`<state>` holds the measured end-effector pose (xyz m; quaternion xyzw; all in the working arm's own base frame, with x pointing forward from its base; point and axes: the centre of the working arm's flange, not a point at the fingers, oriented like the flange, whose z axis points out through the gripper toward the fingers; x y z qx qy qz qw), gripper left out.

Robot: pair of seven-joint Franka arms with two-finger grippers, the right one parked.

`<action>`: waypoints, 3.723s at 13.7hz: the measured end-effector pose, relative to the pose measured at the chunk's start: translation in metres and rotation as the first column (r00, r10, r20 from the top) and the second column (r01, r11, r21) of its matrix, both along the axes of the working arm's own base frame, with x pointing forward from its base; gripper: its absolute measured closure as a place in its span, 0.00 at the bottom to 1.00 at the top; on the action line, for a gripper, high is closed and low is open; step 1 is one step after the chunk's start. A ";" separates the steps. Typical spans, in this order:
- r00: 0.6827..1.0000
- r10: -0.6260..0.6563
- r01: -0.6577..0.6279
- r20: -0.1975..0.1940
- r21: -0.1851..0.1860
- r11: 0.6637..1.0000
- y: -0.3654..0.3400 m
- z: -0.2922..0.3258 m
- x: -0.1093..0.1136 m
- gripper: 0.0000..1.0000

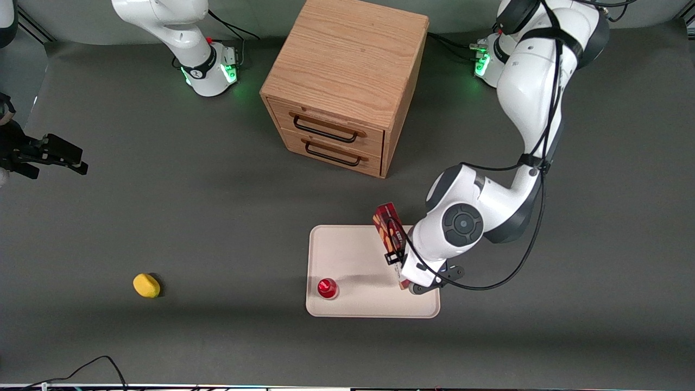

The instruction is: Place red cookie box on tray

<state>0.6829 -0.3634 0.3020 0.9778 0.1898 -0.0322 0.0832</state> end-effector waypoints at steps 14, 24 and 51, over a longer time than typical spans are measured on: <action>0.997 0.079 -0.078 -0.013 0.070 0.994 0.023 -0.060 0.011 0.68; 0.996 0.070 -0.075 0.049 0.093 0.993 0.036 -0.063 0.022 0.68; 0.897 -0.408 0.433 -0.168 0.150 0.889 0.355 0.308 -0.135 0.00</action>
